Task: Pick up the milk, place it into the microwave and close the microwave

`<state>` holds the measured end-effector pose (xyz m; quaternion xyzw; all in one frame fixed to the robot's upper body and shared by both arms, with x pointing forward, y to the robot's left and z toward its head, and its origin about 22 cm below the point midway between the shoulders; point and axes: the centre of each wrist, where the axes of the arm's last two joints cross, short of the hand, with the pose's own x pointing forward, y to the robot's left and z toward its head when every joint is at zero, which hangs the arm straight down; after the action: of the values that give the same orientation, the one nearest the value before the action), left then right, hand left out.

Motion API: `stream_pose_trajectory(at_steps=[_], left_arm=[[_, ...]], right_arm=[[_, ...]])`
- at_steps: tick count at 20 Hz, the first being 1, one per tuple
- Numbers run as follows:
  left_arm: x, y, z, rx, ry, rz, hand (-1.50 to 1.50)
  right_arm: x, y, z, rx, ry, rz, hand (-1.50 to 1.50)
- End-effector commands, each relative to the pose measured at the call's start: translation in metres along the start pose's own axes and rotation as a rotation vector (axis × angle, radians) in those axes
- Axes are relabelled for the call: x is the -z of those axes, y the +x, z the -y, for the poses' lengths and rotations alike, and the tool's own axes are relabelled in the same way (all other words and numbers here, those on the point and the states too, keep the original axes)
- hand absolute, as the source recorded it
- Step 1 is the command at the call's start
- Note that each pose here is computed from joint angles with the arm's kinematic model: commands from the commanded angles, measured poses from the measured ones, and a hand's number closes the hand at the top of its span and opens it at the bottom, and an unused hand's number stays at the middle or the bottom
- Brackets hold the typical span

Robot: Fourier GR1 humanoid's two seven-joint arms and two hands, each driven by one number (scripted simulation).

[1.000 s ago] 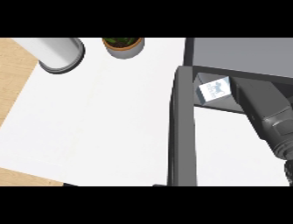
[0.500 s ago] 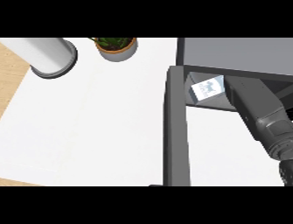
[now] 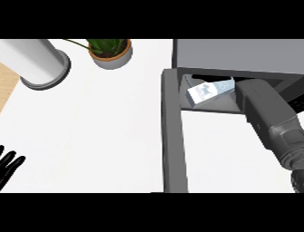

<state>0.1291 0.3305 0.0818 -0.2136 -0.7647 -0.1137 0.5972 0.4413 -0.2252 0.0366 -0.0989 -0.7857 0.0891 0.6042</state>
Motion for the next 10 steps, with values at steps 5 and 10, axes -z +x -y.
stream_pose_trajectory(at_steps=[5, 10], left_arm=[[0.02, -0.03, 0.012, -0.013, -0.143, -0.077, -1.5], [0.025, -0.052, 0.015, 0.011, -0.148, -0.114, -1.5]], right_arm=[[-0.042, -0.04, -0.026, 0.314, 0.106, 0.016, -1.5], [-0.058, -0.051, -0.039, 0.403, 0.15, -0.003, -1.5]])
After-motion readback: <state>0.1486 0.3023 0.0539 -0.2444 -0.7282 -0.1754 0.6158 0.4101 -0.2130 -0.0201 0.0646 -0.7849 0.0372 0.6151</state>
